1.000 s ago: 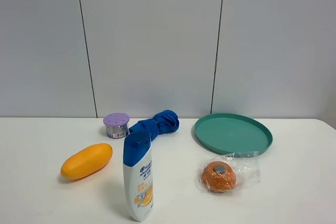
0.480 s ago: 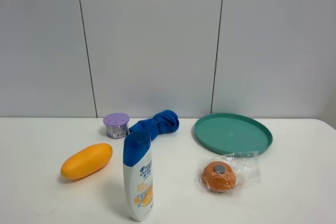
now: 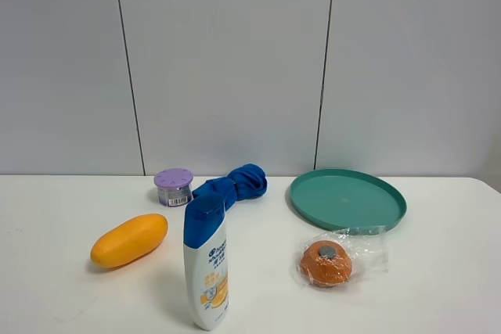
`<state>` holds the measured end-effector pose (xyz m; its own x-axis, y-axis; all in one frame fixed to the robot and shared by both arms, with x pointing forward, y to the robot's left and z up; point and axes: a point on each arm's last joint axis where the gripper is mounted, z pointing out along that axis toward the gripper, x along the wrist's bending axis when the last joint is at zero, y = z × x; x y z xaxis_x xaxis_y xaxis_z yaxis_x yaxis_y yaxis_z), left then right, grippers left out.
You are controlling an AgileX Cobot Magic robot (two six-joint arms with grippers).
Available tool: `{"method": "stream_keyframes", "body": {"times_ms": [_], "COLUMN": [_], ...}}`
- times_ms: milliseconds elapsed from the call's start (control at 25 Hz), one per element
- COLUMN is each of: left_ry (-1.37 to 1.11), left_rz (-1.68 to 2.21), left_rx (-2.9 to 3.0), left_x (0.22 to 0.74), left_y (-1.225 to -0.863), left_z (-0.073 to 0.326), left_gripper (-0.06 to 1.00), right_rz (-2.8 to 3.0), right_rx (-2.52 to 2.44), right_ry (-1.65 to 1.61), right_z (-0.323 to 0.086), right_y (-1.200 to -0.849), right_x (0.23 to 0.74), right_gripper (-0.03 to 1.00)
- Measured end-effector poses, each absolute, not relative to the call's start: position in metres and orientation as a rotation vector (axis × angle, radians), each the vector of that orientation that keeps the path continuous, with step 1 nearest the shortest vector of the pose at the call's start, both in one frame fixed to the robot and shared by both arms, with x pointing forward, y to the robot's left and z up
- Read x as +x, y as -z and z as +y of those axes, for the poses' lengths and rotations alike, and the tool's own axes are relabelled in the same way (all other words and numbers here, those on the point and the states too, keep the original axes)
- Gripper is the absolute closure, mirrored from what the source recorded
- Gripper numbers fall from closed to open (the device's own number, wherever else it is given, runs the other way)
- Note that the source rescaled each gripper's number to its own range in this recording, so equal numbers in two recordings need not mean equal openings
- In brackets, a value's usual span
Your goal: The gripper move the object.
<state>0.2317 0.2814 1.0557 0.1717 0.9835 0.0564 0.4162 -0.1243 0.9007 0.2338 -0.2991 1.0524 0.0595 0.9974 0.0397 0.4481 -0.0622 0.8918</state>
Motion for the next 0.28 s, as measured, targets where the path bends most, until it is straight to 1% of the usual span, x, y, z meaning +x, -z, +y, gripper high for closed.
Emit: {"method": "stream_keyframes", "body": {"times_ms": [280], "left_ry": [-0.917], "left_rz": [1.352], "left_rx": [1.668], "left_x": [0.2317], "left_y": [-1.0557], "left_z": [0.2814], "left_gripper": [-0.06], "right_rz": [1.479], "right_rx": [1.609], "right_ry": [-0.953], "right_z": [-0.2991], "right_y": [-1.0524], "right_x": [0.2338], "right_gripper": [0.23]}}
